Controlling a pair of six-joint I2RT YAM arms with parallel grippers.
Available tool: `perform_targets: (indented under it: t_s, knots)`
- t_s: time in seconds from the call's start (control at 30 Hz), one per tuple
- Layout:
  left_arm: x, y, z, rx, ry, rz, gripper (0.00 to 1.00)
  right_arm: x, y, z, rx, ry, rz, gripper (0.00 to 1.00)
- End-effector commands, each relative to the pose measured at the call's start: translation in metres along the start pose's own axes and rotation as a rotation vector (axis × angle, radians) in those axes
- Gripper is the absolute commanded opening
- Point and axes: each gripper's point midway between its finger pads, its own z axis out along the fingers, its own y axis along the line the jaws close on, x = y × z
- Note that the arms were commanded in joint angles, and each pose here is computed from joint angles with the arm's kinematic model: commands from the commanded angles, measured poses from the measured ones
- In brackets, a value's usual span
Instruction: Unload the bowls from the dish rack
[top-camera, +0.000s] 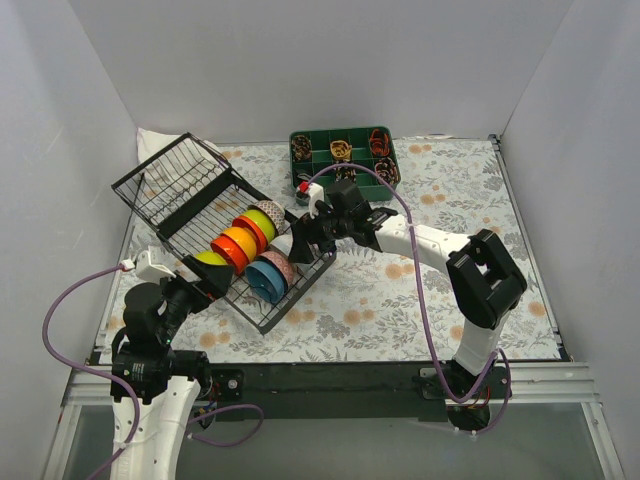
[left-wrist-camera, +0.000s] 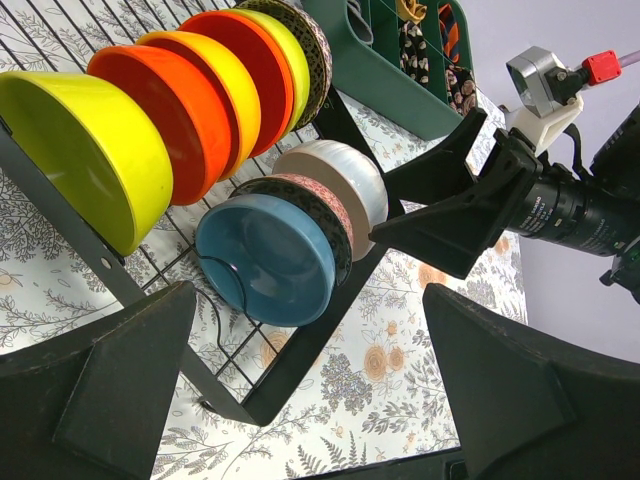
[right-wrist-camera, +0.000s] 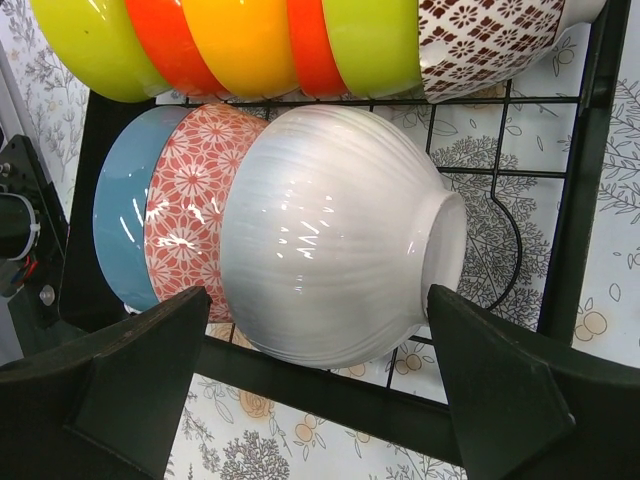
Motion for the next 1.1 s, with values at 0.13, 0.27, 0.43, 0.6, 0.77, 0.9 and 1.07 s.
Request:
perform_targets:
  t_s: [0.13,0.27,0.43,0.6,0.77,0.9,1.07]
  knots:
    - [0.0,0.003,0.0,-0.021,0.003,-0.004,0.98,-0.019,0.018,-0.005,-0.013,-0.021,-0.084,0.99]
    - [0.001,0.004,0.001,-0.023,0.006,-0.005,0.98,-0.017,0.018,0.0,0.017,-0.012,-0.115,0.99]
    - [0.0,0.004,0.001,-0.024,0.005,-0.006,0.98,-0.021,0.012,0.004,0.066,-0.014,-0.149,0.98]
    - [0.0,0.003,0.001,-0.023,0.006,-0.006,0.98,-0.019,0.012,0.01,0.096,0.004,-0.182,0.97]
    - [0.001,0.004,0.001,-0.027,0.008,-0.007,0.98,-0.02,0.016,0.009,0.104,0.011,-0.209,0.99]
    - [0.001,0.004,0.001,-0.024,0.011,-0.005,0.98,-0.021,0.012,0.008,0.13,0.007,-0.214,0.97]
    - [0.001,0.004,0.001,-0.023,0.008,-0.005,0.98,-0.017,0.01,0.011,0.13,0.02,-0.208,0.87]
